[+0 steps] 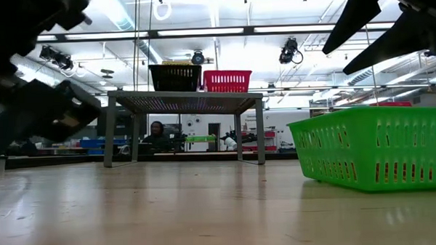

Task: Pick & Place Office Desk Supplies
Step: Put the red rubber band into the green bin

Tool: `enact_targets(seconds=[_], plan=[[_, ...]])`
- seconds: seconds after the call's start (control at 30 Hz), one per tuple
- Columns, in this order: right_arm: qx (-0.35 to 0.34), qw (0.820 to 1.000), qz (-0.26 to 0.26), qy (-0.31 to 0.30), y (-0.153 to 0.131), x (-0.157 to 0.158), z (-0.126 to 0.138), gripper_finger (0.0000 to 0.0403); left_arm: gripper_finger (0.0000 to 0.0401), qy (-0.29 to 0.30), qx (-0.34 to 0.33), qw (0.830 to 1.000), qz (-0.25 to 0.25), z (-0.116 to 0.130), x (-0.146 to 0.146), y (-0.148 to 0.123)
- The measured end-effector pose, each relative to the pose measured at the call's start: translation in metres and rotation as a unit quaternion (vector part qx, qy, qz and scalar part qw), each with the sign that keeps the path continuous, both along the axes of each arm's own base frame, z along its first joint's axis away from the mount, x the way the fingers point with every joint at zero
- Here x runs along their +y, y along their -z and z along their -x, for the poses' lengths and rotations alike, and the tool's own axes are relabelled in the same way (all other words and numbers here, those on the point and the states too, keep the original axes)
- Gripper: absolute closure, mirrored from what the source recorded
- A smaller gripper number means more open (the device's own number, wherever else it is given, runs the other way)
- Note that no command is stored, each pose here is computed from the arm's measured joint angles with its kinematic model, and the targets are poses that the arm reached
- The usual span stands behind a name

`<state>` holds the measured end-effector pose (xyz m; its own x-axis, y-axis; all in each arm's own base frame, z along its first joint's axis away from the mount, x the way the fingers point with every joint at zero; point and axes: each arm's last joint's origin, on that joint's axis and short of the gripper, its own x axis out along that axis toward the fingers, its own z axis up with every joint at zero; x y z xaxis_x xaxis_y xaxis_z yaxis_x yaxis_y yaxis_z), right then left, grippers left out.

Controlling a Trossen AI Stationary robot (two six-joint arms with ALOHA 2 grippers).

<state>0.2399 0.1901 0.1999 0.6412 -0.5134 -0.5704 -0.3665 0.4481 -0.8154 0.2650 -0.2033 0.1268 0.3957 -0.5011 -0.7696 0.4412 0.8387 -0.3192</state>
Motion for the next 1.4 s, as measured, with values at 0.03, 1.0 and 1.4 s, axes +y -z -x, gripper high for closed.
enact_targets(seconds=[0.03, 1.0, 1.4], plan=[[0.000, 1.000, 0.000, 0.000, 0.000, 0.000, 0.000, 0.0222, 0.0131, 0.001, 0.007, 1.000, 0.000, -0.001, -0.002, 0.003], [-0.011, 1.000, 0.028, -0.001, -0.001, -0.001, 0.001, 0.0222, 0.0132, -0.055, 0.007, 0.995, -0.088, 0.017, -0.025, 0.026], [-0.013, 0.999, 0.044, -0.002, -0.002, -0.002, 0.001, 0.0222, 0.0157, -0.120, -0.008, 0.971, -0.206, 0.019, -0.008, 0.031]])
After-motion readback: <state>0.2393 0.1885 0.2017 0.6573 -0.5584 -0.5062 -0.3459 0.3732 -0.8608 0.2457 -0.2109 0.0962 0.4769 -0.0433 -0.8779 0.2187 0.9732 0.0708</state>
